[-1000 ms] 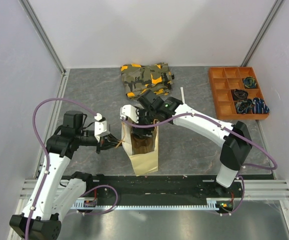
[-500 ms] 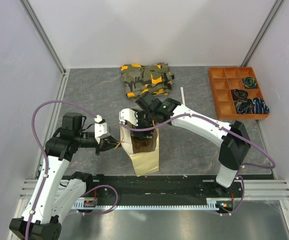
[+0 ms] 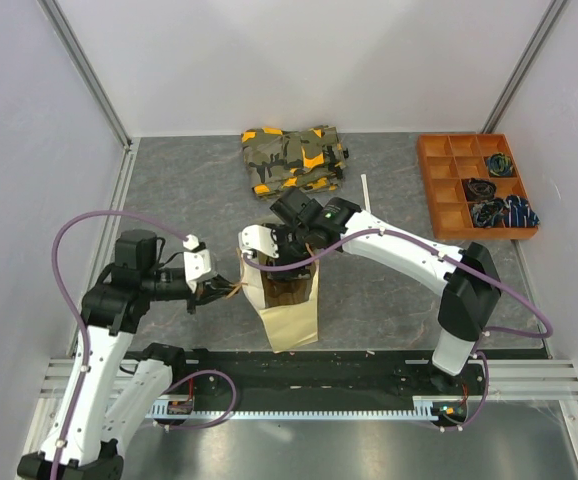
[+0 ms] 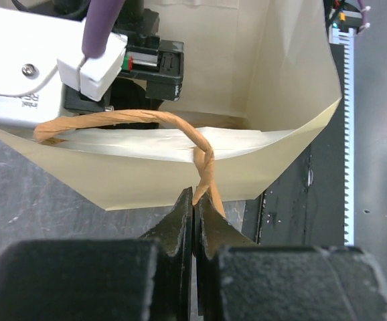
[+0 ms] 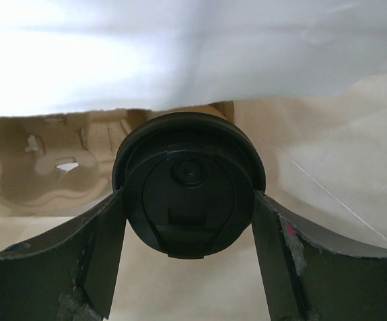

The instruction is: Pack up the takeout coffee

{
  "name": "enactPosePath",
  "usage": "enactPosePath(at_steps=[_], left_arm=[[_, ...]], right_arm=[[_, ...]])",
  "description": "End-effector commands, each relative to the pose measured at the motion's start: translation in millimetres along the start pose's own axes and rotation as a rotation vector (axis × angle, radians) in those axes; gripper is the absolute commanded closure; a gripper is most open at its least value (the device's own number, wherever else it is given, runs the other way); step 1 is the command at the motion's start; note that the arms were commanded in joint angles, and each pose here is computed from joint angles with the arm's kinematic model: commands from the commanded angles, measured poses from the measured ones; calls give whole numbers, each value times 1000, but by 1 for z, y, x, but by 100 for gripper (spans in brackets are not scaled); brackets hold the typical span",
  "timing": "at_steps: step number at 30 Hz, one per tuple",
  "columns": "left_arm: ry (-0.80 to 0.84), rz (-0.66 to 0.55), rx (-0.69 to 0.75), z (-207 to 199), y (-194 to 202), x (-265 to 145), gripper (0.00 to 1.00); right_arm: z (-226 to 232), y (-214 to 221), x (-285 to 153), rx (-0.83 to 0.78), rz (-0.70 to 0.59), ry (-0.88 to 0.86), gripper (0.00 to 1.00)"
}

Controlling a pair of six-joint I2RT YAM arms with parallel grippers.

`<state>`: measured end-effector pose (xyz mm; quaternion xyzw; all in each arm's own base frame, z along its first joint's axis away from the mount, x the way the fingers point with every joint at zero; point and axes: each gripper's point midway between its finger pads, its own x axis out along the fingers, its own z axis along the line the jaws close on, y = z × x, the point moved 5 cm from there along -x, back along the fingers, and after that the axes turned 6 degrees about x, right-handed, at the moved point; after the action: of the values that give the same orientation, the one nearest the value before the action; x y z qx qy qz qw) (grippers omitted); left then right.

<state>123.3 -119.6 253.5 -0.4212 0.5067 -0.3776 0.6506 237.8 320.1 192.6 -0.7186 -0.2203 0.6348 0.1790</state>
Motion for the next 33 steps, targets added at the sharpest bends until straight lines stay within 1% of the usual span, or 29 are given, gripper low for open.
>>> enactPosePath(at_steps=[1, 5, 11, 16, 18, 25, 33], left_arm=[[-72, -21, 70, -8, -17, -13, 98], [-76, -17, 50, -7, -14, -12, 98], [-74, -25, 37, -9, -15, -12, 98], [-71, -25, 41, -9, -12, -11, 98], [-68, -29, 38, -8, -12, -10, 98], [-76, -33, 41, -9, -12, -11, 98], [-86, -34, 42, -11, -14, -12, 98]], right_arm=[[10, 14, 2, -7, 80, -48, 71], [14, 14, 7, -14, 105, -78, 72], [12, 1, -5, -12, 79, -76, 75], [14, -8, -10, -28, 91, -82, 75], [14, -7, -7, -32, 99, -87, 75], [10, 2, 22, -36, 193, -68, 76], [11, 5, 34, -47, 236, -51, 76]])
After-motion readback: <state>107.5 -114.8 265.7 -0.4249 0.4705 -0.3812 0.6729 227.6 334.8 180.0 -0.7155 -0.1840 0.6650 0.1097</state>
